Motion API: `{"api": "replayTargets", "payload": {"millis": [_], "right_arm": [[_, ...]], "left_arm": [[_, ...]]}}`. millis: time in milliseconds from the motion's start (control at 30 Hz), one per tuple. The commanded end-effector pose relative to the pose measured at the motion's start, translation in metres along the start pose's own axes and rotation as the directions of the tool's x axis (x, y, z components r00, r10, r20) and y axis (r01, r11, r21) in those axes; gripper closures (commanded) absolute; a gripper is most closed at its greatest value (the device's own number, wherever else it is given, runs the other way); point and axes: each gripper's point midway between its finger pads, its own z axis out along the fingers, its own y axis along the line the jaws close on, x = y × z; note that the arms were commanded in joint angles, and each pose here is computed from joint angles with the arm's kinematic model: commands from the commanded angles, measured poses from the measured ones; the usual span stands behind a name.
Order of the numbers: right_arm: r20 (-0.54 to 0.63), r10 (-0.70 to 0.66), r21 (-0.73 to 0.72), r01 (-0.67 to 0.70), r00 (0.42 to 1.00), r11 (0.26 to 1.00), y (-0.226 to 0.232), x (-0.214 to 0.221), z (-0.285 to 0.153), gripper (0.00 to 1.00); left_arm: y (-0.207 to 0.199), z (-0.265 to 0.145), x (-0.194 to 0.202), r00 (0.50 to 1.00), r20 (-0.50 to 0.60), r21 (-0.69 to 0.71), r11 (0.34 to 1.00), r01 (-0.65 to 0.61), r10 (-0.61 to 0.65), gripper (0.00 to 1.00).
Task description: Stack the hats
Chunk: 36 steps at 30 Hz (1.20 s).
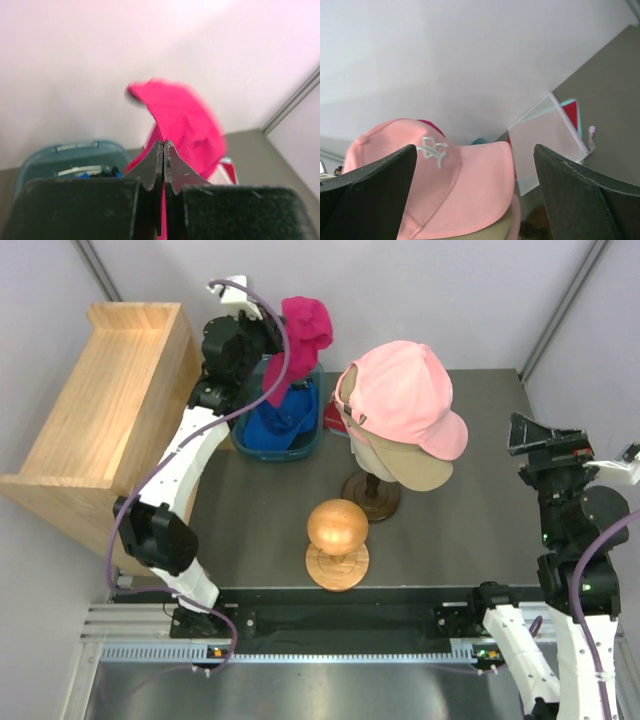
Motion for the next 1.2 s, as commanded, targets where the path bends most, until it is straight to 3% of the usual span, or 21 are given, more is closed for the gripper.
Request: {"api": "replayTargets", "payload": {"millis": [0, 100, 233, 367, 500, 533, 600, 633, 667, 700, 767, 800, 900, 933, 1067, 1167], "right_arm": [[0.014, 0.064, -0.206, -0.060, 0.998, 0.977, 0.060, -0.024, -0.006, 0.01], [-0.082, 0.077, -0.323, -0.100, 0.994, 0.941, 0.090, -0.015, -0.007, 0.04], [-0.129, 0.218, -0.470, -0.254, 0.967, 0.846, 0.134, -0.028, -0.011, 0.08], [-0.148, 0.193, -0.564, -0.243, 0.970, 0.789, 0.183, -0.051, -0.015, 0.10], [-0.205, 0.202, -0.601, -0.286, 0.958, 0.746, 0.216, -0.053, -0.016, 0.09], [-0.274, 0.203, -0.600, -0.332, 0.940, 0.728, 0.227, -0.037, -0.013, 0.09], [-0.280, 0.209, -0.606, -0.341, 0.937, 0.718, 0.244, -0.032, -0.012, 0.09], [-0.354, 0.191, -0.600, -0.379, 0.916, 0.705, 0.261, -0.007, -0.013, 0.08], [-0.350, 0.208, -0.614, -0.391, 0.913, 0.686, 0.277, -0.015, -0.017, 0.08], [-0.378, 0.196, -0.620, -0.405, 0.905, 0.673, 0.288, -0.007, -0.019, 0.07], [-0.460, 0.206, -0.633, -0.482, 0.864, 0.607, 0.319, 0.010, -0.024, 0.06], [-0.517, 0.251, -0.628, -0.561, 0.819, 0.539, 0.333, 0.007, -0.030, 0.06], [-0.631, 0.281, -0.584, -0.681, 0.723, 0.441, 0.360, 0.025, -0.037, 0.06], [-0.664, 0.267, -0.564, -0.703, 0.698, 0.434, 0.369, 0.041, -0.039, 0.06], [-0.709, 0.278, -0.534, -0.751, 0.648, 0.388, 0.394, 0.040, -0.047, 0.04], [-0.765, 0.317, -0.471, -0.823, 0.561, 0.318, 0.402, 0.042, -0.049, 0.04]], "left_arm": [[-0.035, -0.047, -0.128, 0.948, 0.318, 0.069, 0.997, 0.016, -0.037, 1.00], [-0.046, -0.070, -0.162, 0.912, 0.407, 0.083, 0.996, 0.029, -0.061, 1.00], [-0.064, -0.104, -0.208, 0.843, 0.525, 0.123, 0.991, 0.061, -0.117, 1.00], [-0.078, -0.139, -0.254, 0.760, 0.628, 0.158, 0.984, 0.088, -0.169, 1.00], [-0.095, -0.173, -0.302, 0.658, 0.714, 0.231, 0.968, 0.098, -0.237, 1.00], [-0.101, -0.178, -0.308, 0.642, 0.722, 0.257, 0.962, 0.098, -0.258, 1.00], [-0.110, -0.189, -0.327, 0.594, 0.754, 0.289, 0.954, 0.084, -0.281, 1.00], [-0.115, -0.192, -0.332, 0.583, 0.760, 0.302, 0.950, 0.078, -0.289, 1.00], [-0.117, -0.184, -0.332, 0.585, 0.759, 0.302, 0.951, 0.072, -0.285, 1.00], [-0.122, -0.196, -0.346, 0.550, 0.782, 0.316, 0.947, 0.057, -0.294, 1.00], [-0.128, -0.191, -0.349, 0.533, 0.790, 0.328, 0.943, 0.048, -0.302, 1.00], [-0.131, -0.202, -0.359, 0.486, 0.814, 0.347, 0.937, 0.032, -0.319, 1.00], [-0.144, -0.205, -0.364, 0.441, 0.845, 0.341, 0.940, -0.008, -0.303, 1.00], [-0.150, -0.207, -0.365, 0.427, 0.858, 0.329, 0.944, -0.030, -0.285, 1.00], [-0.162, -0.200, -0.359, 0.396, 0.876, 0.326, 0.943, -0.067, -0.274, 1.00], [-0.175, -0.203, -0.357, 0.382, 0.873, 0.362, 0.928, -0.091, -0.302, 1.00]]}}
